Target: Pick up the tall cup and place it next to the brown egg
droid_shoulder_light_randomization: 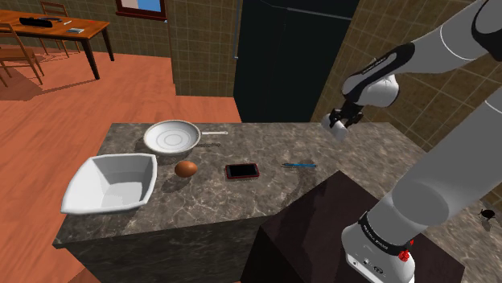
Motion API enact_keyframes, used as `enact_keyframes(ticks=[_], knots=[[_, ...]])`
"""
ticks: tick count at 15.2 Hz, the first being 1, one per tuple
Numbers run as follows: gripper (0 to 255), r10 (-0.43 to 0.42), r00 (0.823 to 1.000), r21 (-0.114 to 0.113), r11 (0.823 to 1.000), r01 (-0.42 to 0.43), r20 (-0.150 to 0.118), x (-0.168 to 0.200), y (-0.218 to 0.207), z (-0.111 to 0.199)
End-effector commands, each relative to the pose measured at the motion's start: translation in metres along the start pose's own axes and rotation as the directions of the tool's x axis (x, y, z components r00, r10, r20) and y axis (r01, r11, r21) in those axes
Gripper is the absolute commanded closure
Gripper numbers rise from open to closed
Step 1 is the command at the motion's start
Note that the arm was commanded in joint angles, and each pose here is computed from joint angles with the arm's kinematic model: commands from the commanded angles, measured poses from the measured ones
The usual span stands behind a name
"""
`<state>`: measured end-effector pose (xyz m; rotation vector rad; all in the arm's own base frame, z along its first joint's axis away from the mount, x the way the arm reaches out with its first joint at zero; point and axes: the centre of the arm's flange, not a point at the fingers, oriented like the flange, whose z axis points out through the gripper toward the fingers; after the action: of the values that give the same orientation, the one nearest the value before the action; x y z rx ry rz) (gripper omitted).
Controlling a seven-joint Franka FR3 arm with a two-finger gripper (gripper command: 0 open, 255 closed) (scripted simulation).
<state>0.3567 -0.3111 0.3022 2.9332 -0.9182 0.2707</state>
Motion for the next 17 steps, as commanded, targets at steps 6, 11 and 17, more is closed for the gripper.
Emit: enact_keyframes(ticks=[6,11,17], knots=[[255,0.000,1.000,-0.001,1.000,0.000,0.000,-0.012,-0.035,-0.021],[255,0.000,1.000,-0.001,1.000,0.000,0.000,-0.039,-0.096,-0.026],[255,0.000,1.000,-0.001,1.000,0.000,0.000,-0.070,-0.168,-0.032]])
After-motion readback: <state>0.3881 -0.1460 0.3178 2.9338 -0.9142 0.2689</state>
